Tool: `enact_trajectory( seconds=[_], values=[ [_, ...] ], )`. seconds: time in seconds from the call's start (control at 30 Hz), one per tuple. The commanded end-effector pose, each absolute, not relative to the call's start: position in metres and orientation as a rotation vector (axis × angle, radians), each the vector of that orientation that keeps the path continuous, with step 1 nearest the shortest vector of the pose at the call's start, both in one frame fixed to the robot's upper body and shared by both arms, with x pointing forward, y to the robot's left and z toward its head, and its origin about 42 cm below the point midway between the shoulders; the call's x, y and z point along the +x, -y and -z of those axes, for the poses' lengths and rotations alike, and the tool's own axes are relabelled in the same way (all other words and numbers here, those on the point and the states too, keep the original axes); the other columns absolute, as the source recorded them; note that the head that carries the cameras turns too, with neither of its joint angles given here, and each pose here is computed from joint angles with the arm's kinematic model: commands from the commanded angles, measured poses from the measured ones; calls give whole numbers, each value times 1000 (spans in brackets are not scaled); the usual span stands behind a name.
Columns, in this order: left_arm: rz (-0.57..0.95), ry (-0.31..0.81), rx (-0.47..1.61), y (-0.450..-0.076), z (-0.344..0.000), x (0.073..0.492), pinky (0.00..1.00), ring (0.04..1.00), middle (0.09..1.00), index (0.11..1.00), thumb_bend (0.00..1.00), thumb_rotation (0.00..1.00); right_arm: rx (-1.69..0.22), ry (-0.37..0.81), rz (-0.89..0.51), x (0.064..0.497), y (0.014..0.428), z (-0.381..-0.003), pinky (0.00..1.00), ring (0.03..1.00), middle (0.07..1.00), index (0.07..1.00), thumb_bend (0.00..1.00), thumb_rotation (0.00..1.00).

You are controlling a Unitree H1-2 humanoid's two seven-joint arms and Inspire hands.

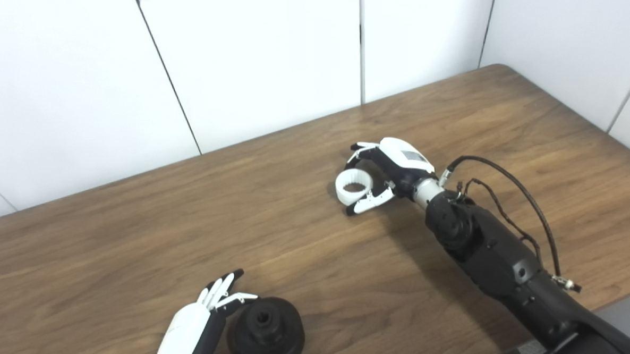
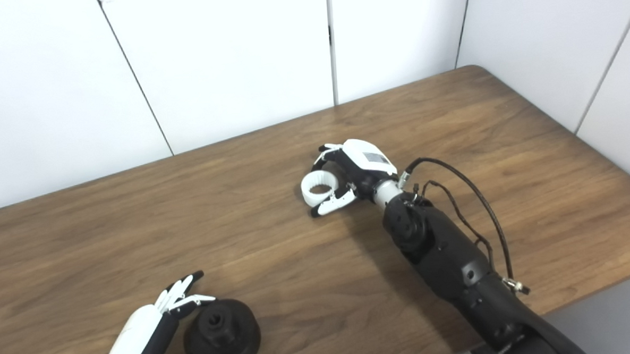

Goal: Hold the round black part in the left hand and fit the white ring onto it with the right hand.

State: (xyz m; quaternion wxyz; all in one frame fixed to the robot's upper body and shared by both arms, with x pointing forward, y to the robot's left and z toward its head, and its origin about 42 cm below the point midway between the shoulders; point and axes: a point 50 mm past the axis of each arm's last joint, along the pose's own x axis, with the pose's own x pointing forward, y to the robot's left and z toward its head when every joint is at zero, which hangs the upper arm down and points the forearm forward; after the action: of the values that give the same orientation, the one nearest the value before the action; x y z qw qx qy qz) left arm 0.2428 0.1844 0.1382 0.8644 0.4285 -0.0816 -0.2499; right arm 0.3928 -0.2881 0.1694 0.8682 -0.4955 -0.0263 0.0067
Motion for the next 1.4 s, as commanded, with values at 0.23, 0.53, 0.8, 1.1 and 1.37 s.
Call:
enact_trajectory(
  seconds=[0.23, 0.53, 0.8, 1.1, 1.37],
  values=[
    [510, 188, 926, -188, -147, 247, 1000, 1000, 990, 675, 1000, 303, -1062, 120, 55, 397, 298, -176, 897, 891, 833, 485, 517, 134],
    [509, 190, 926, -186, -147, 246, 1000, 1000, 990, 674, 1000, 299, -1057, 118, 54, 394, 299, -176, 868, 887, 832, 485, 518, 135],
    [515, 181, 924, -173, -147, 246, 1000, 1000, 998, 685, 996, 312, -1053, 143, 61, 388, 307, -181, 811, 872, 825, 485, 518, 136],
    [496, 173, 928, -153, -145, 252, 1000, 1000, 992, 678, 1000, 331, -1023, 195, 74, 384, 321, -188, 790, 860, 816, 485, 519, 136],
    [475, 179, 930, -154, -142, 256, 1000, 1000, 991, 671, 1000, 347, -975, 278, 86, 379, 310, -204, 788, 863, 814, 484, 519, 137]
  ],
)
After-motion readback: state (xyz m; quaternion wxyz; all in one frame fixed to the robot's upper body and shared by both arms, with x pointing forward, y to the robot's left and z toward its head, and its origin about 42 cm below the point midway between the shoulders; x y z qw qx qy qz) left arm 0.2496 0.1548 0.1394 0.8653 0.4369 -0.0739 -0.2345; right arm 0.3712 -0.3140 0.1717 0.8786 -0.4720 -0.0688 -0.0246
